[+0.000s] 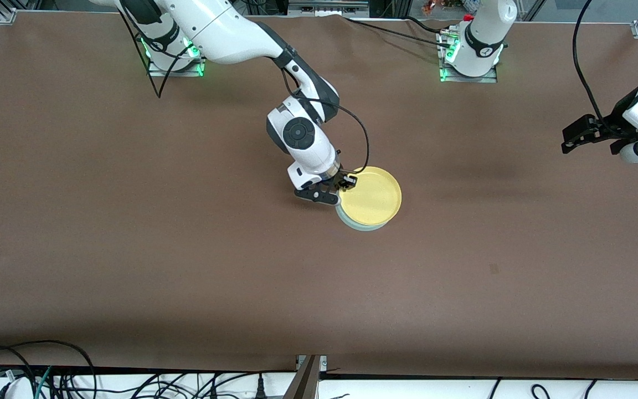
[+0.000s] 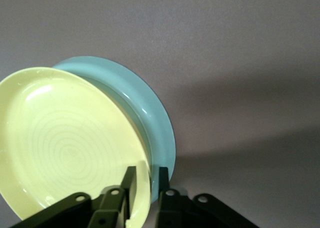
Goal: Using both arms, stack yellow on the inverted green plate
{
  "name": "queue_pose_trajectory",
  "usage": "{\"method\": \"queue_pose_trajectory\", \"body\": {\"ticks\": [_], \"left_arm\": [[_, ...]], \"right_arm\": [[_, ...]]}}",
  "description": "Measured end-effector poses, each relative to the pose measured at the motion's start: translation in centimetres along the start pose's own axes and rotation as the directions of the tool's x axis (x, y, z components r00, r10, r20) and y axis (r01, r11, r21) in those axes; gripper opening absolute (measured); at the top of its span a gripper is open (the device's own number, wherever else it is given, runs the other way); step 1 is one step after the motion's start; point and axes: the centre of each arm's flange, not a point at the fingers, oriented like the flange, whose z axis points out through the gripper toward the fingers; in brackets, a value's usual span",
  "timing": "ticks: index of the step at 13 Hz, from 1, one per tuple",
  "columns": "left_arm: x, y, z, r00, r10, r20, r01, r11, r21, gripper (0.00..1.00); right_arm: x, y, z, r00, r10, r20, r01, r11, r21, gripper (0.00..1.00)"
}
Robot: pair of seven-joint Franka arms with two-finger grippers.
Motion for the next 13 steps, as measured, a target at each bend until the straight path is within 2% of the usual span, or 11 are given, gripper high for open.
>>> {"method": "queue_pose_trajectory", "body": {"ticks": [2,4,6,8,10,13], "left_arm": [[-0.1,0.5,0.0,1.000,0.013,0.003,-0.013,1.000,0.000,1.00],[-0.2,1.8,-0.1,0.999,0.037,0.005,-0.037,0.999,0.001,1.00],[-0.2,2.5,-0.3,0.999,0.048,0.004,-0.048,0.999,0.001,1.00],[-0.2,2.4,-0.3,0.999,0.048,0.004,-0.048,0.999,0.001,1.00],[-0.2,2.4,-0.3,0.999,0.047,0.004,-0.047,0.999,0.001,1.00],[-0.3,2.5,-0.4,0.999,0.048,0.003,-0.048,0.999,0.001,1.00]], "right_arm": [[2.1,0.3,-1.6,0.999,0.014,-0.035,-0.014,1.000,0.001,0.55],[5.3,0.7,-5.9,0.996,0.034,-0.079,-0.035,0.999,-0.015,0.78],[8.7,2.2,-12.8,0.995,0.025,-0.098,-0.033,0.997,-0.072,1.00],[11.7,5.0,-20.2,0.995,-0.039,-0.087,0.027,0.990,-0.136,1.00],[13.8,8.8,-27.7,0.996,-0.071,-0.049,0.060,0.979,-0.193,1.00],[15.0,15.6,-39.6,0.996,-0.093,0.016,0.094,0.973,-0.211,1.00]]}}
